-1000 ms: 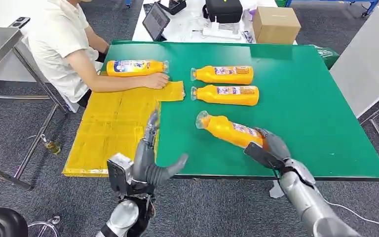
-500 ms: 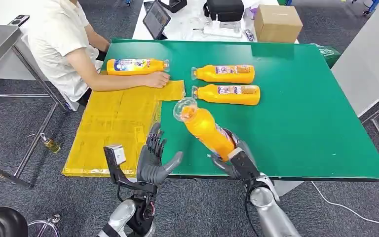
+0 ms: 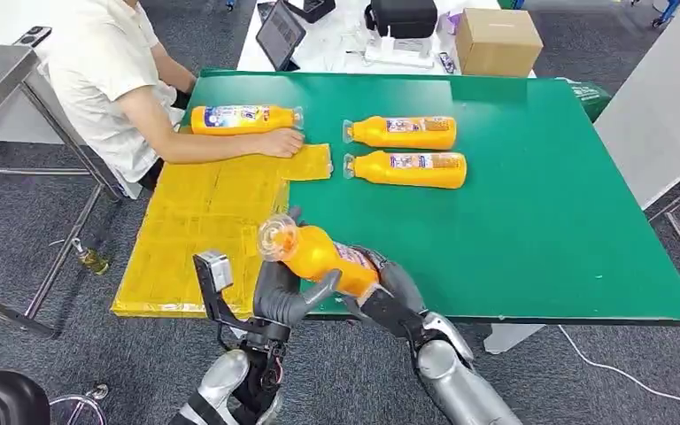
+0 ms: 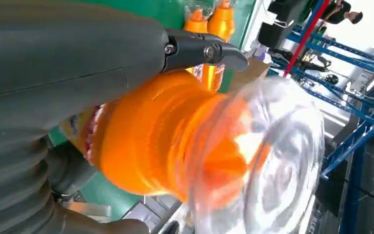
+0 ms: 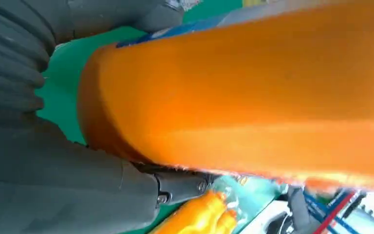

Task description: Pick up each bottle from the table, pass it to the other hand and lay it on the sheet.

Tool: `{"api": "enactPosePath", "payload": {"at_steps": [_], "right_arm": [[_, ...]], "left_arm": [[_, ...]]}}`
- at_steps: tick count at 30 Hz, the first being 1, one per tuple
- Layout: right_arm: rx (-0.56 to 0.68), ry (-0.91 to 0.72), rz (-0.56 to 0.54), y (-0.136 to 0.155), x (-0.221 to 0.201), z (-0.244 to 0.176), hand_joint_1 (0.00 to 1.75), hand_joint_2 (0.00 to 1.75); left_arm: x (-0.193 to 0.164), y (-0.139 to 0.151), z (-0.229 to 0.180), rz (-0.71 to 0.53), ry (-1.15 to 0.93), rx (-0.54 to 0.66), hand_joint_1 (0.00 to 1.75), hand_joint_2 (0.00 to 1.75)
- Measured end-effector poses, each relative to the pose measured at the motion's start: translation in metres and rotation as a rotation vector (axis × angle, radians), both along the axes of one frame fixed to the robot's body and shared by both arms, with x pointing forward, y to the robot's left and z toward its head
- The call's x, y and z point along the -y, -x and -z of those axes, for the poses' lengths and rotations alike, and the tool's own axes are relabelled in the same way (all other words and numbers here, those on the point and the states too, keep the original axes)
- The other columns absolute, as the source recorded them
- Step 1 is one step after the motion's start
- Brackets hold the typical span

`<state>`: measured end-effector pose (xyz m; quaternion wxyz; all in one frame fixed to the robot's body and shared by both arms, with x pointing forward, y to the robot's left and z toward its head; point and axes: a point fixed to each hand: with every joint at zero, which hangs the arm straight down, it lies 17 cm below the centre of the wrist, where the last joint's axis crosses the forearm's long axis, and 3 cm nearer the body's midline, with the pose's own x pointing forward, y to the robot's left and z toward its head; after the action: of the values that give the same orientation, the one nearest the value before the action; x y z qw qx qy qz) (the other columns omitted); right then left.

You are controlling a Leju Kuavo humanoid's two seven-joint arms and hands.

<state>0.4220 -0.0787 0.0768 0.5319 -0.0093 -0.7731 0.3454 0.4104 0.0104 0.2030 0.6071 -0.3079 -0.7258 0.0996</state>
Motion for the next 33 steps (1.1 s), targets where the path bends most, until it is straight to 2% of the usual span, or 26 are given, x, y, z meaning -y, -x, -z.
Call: {"api": "enactPosePath", "payload": {"at_steps": [7, 8, 9, 10, 11, 12, 14, 15, 16, 17, 18, 19, 29, 30, 31, 33], "right_arm": [[0.038, 0.098, -0.011, -0.001, -0.011, 0.005, 1.75, 1.75], [0.051, 0.113, -0.007, -0.002, -0.013, 0.004, 1.75, 1.75], [0.059, 0.123, -0.003, -0.002, -0.014, 0.003, 1.75, 1.75], [0.066, 0.129, -0.003, -0.002, -0.016, 0.002, 1.75, 1.75], [0.073, 0.131, -0.009, -0.001, -0.019, 0.001, 1.75, 1.75], [0.072, 0.123, -0.019, 0.001, -0.025, 0.000, 1.75, 1.75], [0.060, 0.100, -0.026, 0.003, -0.029, -0.002, 1.75, 1.75], [0.054, 0.088, -0.028, 0.003, -0.029, -0.003, 1.75, 1.75], [0.045, 0.070, -0.032, 0.004, -0.031, -0.005, 1.75, 1.75], [0.040, 0.057, -0.034, 0.005, -0.032, -0.007, 1.75, 1.75], [0.034, 0.043, -0.035, 0.006, -0.032, -0.008, 1.75, 1.75], [0.030, 0.032, -0.036, 0.007, -0.033, -0.009, 1.75, 1.75], [0.028, -0.019, -0.064, 0.014, -0.039, -0.022, 1.75, 1.75], [0.028, -0.021, -0.063, 0.014, -0.039, -0.022, 0.61, 1.75], [0.027, -0.024, -0.064, 0.014, -0.040, -0.022, 0.00, 1.75], [0.016, -0.034, -0.072, 0.016, -0.041, -0.021, 0.00, 1.75]], "left_arm": [[0.002, -0.002, 0.002, 0.011, -0.017, -0.007, 0.00, 1.75], [0.002, -0.003, 0.003, 0.010, -0.022, -0.013, 0.37, 1.75], [0.002, -0.005, 0.005, 0.007, -0.031, -0.020, 1.06, 1.75], [0.002, -0.008, 0.007, 0.003, -0.045, -0.030, 1.43, 1.75], [0.002, -0.011, 0.011, 0.002, -0.057, -0.040, 1.43, 1.75], [0.002, -0.012, 0.015, 0.004, -0.066, -0.049, 1.75, 1.75], [0.004, -0.015, 0.016, 0.003, -0.076, -0.048, 1.75, 1.75], [0.005, -0.016, 0.016, 0.003, -0.084, -0.044, 1.50, 1.75], [0.005, -0.018, 0.016, 0.001, -0.091, -0.036, 0.82, 1.75], [0.005, -0.019, 0.015, 0.000, -0.097, -0.029, 0.82, 1.75], [0.006, -0.020, 0.014, 0.000, -0.100, -0.022, 0.99, 1.75], [0.006, -0.021, 0.012, 0.000, -0.102, -0.018, 1.75, 1.75], [0.008, -0.023, 0.003, 0.003, -0.095, 0.022, 1.75, 1.75], [0.008, -0.023, 0.002, 0.003, -0.095, 0.023, 1.75, 1.75], [0.007, -0.023, 0.001, 0.004, -0.091, 0.028, 1.75, 1.75], [0.006, -0.023, -0.002, 0.008, -0.078, 0.036, 1.75, 1.75]]}}
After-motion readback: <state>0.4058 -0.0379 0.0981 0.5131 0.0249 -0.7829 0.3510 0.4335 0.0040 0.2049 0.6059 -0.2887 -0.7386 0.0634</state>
